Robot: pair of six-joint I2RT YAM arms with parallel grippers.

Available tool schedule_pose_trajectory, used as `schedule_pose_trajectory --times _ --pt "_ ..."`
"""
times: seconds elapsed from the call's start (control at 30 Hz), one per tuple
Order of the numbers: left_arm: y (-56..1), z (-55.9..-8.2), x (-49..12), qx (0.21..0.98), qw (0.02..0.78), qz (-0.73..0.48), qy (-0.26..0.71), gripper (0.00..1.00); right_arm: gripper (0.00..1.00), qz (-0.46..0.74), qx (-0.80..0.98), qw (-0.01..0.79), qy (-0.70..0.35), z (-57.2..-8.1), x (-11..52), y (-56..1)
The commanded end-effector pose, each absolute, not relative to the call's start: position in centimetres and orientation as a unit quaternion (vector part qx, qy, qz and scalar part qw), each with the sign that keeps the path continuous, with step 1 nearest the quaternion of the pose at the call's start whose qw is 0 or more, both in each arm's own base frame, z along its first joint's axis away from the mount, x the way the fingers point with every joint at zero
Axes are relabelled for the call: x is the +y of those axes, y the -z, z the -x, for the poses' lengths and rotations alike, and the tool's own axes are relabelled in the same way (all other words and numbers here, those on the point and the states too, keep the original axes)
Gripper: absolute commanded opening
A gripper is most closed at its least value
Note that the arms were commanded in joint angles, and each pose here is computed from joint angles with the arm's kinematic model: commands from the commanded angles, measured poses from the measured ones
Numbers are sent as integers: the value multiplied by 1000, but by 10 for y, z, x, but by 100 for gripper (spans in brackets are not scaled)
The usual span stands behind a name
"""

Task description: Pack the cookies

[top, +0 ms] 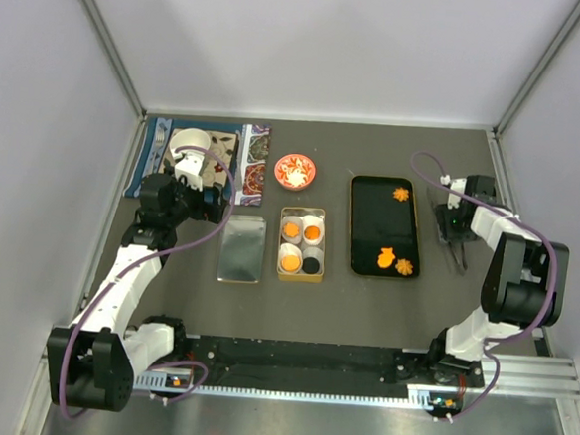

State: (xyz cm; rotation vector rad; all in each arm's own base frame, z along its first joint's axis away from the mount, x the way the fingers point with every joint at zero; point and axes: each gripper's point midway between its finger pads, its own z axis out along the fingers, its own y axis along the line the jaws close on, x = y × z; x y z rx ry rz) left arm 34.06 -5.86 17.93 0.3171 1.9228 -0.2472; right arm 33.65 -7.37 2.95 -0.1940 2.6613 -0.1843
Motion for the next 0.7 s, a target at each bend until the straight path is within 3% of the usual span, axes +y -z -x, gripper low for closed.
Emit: schedule_pose_trajectory --times 0.0,0.67 --pt "-195 -342 -60 799 576 -135 107 99 54 73 970 222 61 -331 -76 -26" --pt "-196 -342 -61 798 577 -136 108 99 63 90 977 187 40 -317 -69 -16"
